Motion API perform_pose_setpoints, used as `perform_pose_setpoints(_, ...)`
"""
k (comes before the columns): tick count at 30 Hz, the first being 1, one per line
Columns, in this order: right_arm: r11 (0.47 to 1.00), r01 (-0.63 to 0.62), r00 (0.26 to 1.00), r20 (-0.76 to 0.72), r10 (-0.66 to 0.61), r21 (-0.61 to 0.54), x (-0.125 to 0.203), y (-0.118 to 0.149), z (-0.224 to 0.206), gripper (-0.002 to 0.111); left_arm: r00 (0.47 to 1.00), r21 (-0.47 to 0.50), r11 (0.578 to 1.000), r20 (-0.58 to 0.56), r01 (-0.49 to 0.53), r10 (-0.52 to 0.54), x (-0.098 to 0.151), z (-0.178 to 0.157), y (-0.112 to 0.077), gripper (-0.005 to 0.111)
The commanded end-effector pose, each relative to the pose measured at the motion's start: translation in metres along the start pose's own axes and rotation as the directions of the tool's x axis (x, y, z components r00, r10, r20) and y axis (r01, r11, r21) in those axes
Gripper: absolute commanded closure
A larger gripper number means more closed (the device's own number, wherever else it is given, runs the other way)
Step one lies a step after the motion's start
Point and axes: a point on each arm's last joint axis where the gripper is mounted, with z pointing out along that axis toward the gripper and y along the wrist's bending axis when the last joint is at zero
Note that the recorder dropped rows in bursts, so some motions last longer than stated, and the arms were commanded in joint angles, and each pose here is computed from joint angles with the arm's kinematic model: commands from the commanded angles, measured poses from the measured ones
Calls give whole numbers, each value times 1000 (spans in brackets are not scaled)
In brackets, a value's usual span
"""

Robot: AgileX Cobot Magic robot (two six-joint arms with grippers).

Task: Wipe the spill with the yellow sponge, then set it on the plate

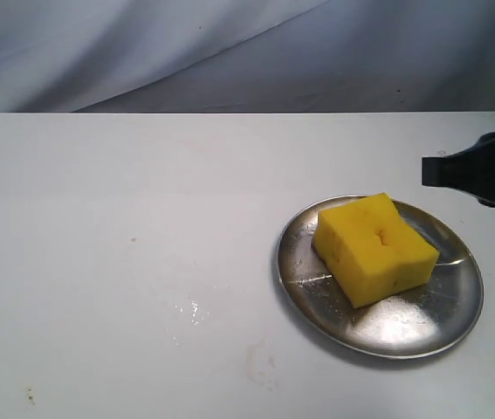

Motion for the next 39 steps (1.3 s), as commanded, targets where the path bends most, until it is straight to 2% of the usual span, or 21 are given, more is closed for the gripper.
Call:
perform_pose_setpoints(1, 996, -73, 993, 88, 78, -54, 15, -4, -21, 108, 1000, -1, 1000, 9, 3, -3, -1, 0, 0, 107)
perform_pose_setpoints(6, 995, -86, 987, 133, 93, -55, 34, -15, -36, 108, 1000, -1, 1000, 9, 3, -3, -1, 0, 0, 107)
perform_pose_setpoints(11, 984, -136, 946, 282, 163, -111, 58, -28, -52, 108, 1000, -1, 1000, 9, 3, -3, -1, 0, 0, 107)
perform_pose_setpoints(14, 994, -93, 920, 377, 111, -65, 72, -39, -60, 108, 1000, -1, 1000, 9, 3, -3, -1, 0, 0, 107)
perform_pose_setpoints(18, 994, -109, 883, 459, 96, 1, 90, -50, -65, 108, 1000, -1, 1000, 9, 3, -3, -1, 0, 0, 107)
perform_pose_setpoints(21, 997, -78, 841, 538, 66, 0, 104, -51, -66, 108, 1000, -1, 1000, 9, 3, -3, -1, 0, 0, 107)
perform_pose_setpoints(29, 994, -50, 818, 576, -14, 95, 142, -60, -61, 108, 1000, -1, 1000, 9, 3, -3, -1, 0, 0, 107)
perform_pose_setpoints(35, 991, -18, 764, 641, -75, 136, 143, -60, -72, 108, 1000, -1, 1000, 9, 3, -3, -1, 0, 0, 107)
perform_pose_setpoints(39, 986, -41, 754, 653, -76, 162, 148, -61, -77, 108, 1000, -1, 1000, 9, 3, -3, -1, 0, 0, 107)
